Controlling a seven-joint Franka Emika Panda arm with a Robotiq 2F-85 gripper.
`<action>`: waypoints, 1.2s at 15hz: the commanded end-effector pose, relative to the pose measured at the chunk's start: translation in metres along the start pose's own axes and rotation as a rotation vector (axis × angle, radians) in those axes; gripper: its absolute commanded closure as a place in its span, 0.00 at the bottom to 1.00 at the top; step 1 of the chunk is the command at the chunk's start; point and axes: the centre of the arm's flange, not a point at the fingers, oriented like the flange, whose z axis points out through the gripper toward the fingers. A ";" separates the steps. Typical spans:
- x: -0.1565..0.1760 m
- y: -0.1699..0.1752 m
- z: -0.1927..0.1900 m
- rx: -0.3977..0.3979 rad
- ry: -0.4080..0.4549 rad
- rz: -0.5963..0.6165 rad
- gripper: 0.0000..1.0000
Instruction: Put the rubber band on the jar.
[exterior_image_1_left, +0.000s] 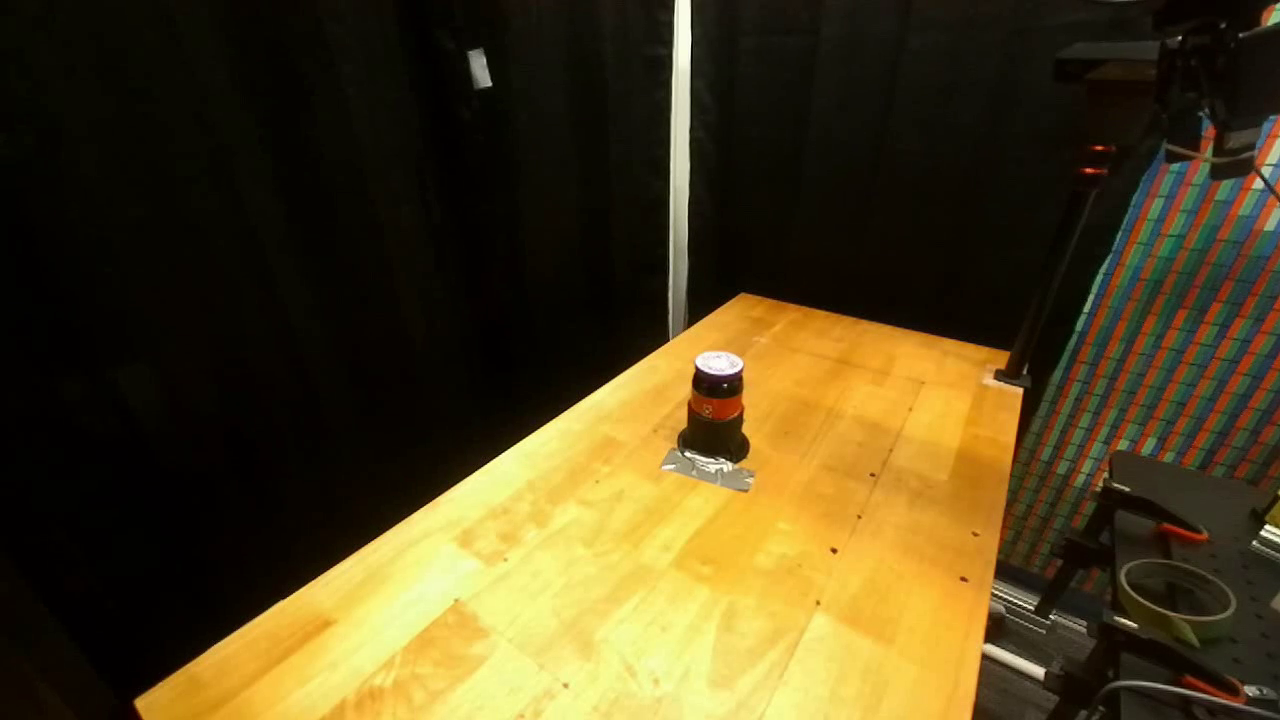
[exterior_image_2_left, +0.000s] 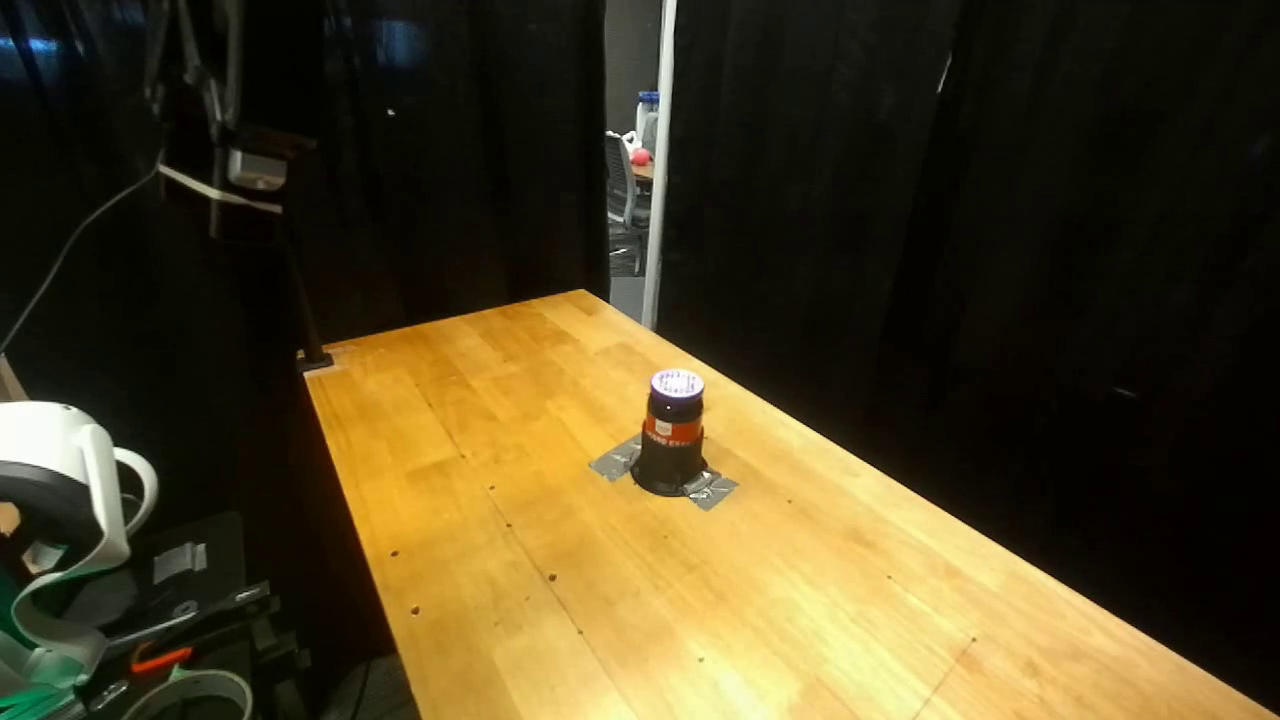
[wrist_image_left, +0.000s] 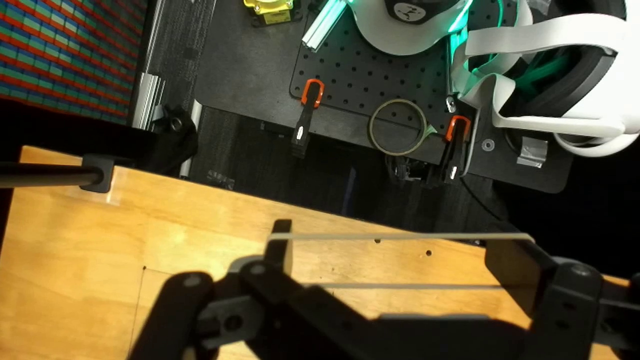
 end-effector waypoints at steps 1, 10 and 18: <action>0.070 0.003 -0.031 0.032 -0.047 -0.073 0.00; 0.239 -0.029 -0.046 0.128 -0.049 -0.125 0.00; 0.398 -0.028 -0.010 -0.029 0.002 0.086 0.00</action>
